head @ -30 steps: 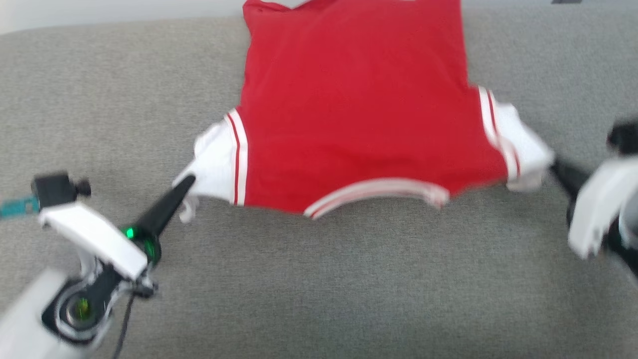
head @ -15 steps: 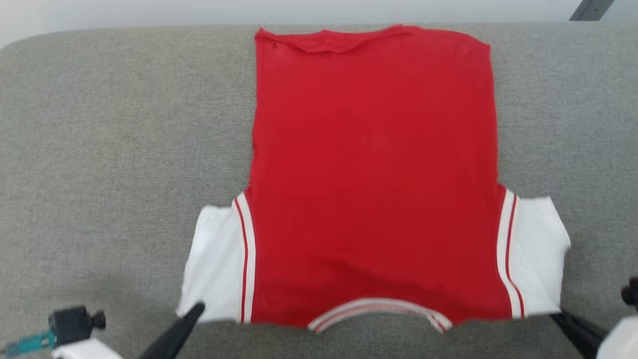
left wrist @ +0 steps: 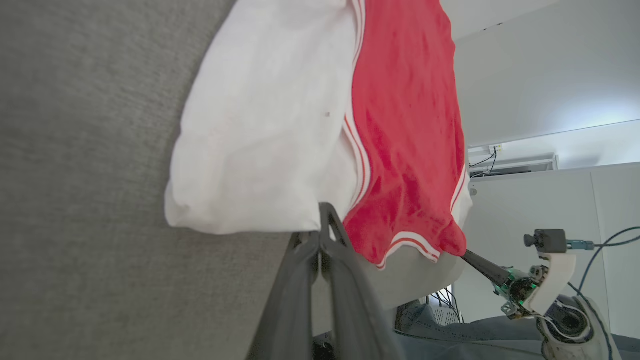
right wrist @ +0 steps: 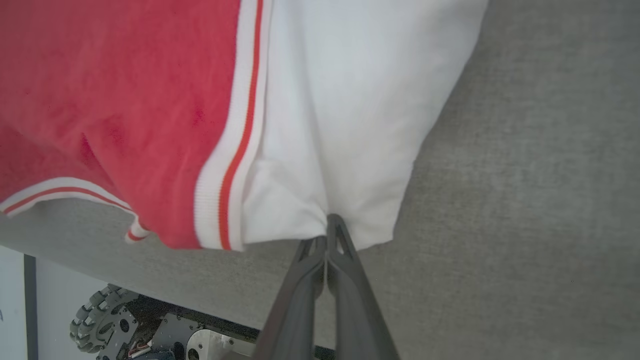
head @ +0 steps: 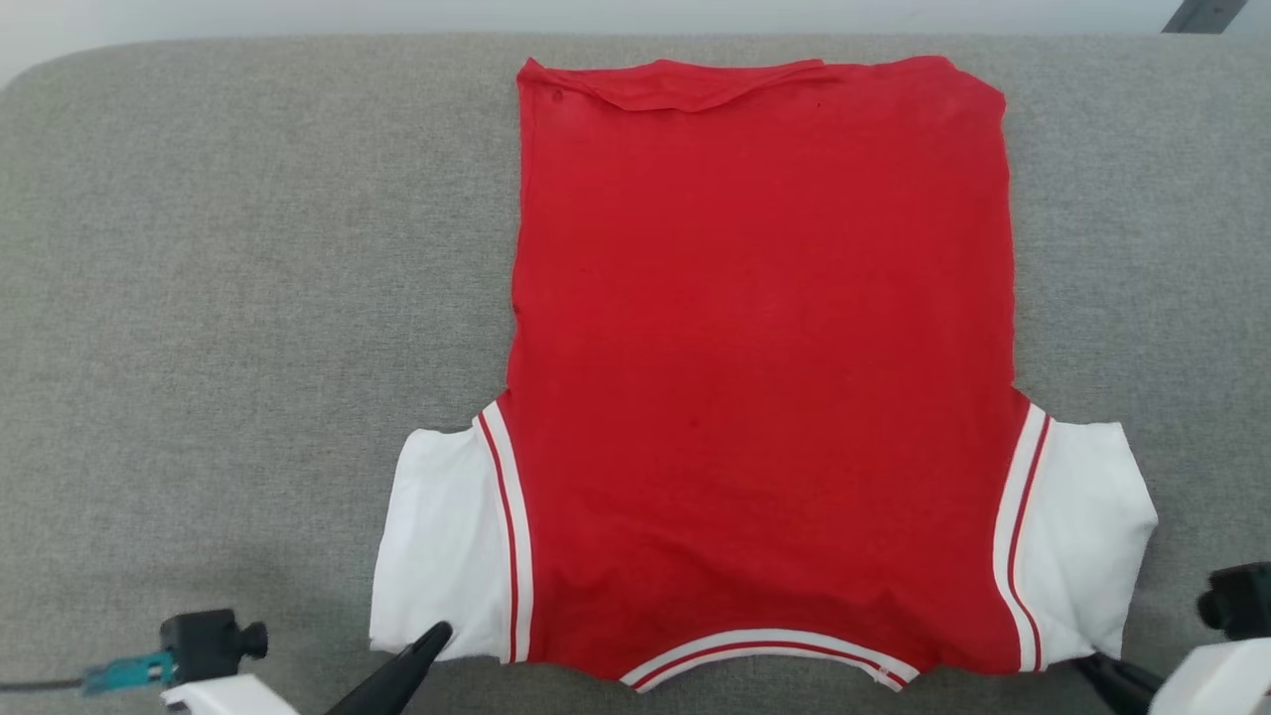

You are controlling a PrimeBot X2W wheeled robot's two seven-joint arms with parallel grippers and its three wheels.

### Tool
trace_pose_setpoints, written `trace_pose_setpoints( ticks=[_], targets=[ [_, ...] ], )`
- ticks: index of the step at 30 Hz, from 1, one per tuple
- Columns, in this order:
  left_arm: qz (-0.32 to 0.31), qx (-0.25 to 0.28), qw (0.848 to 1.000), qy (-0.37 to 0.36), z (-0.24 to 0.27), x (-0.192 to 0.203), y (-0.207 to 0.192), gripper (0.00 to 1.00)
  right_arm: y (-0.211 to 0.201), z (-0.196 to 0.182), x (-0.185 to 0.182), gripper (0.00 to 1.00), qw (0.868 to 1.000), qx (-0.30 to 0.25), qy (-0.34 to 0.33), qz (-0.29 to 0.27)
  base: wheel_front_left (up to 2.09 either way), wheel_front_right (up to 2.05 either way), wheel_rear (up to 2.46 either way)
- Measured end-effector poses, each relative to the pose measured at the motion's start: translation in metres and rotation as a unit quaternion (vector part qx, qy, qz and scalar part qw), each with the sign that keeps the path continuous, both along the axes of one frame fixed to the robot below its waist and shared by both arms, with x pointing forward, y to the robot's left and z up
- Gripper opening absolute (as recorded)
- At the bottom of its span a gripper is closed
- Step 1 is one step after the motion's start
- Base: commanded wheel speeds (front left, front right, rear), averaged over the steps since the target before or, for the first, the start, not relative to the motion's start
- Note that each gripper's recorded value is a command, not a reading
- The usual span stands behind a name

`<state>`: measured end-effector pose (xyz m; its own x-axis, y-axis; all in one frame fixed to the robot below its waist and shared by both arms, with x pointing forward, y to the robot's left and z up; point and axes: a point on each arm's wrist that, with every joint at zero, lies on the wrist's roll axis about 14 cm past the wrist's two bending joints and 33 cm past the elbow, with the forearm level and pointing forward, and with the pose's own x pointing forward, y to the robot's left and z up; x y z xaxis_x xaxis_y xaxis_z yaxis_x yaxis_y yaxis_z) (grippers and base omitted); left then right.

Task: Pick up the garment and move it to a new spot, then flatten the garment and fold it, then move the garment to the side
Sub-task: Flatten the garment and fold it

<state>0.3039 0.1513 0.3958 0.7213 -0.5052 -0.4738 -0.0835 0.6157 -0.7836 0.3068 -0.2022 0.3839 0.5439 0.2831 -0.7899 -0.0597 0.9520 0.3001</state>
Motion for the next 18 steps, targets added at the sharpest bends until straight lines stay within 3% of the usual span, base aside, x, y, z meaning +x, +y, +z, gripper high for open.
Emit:
trace_pose_setpoints(
  ticks=[8,9,10,11,12,18],
  targets=[
    [-0.006,0.001,1.0,0.015,-0.014,0.006,-0.007,0.0,0.002,-0.025,-0.003,0.0,1.0,-0.008,0.024,-0.001,0.0,0.0,0.0],
    [-0.008,0.003,1.0,0.018,-0.016,0.005,-0.008,0.0,0.002,-0.027,-0.003,0.05,1.0,-0.008,0.025,0.0,0.0,0.0,0.0],
    [-0.009,0.002,1.0,0.019,-0.017,0.005,-0.009,0.0,0.003,-0.028,-0.002,0.4,1.0,-0.009,0.023,0.002,0.0,0.0,0.0],
    [-0.01,0.001,1.0,0.019,-0.017,0.005,-0.01,0.0,0.002,-0.027,-0.001,0.91,1.0,-0.01,0.02,0.001,0.0,0.0,0.0],
    [-0.01,0.002,1.0,0.019,-0.018,0.005,-0.011,0.0,0.002,-0.027,0.0,1.0,1.0,-0.01,0.015,0.0,0.0,0.0,0.0],
    [-0.015,0.016,1.0,0.007,-0.016,0.004,-0.008,0.0,-0.026,0.016,0.033,1.0,0.998,-0.033,-0.058,-0.015,0.0,0.0,0.0]
  ],
)
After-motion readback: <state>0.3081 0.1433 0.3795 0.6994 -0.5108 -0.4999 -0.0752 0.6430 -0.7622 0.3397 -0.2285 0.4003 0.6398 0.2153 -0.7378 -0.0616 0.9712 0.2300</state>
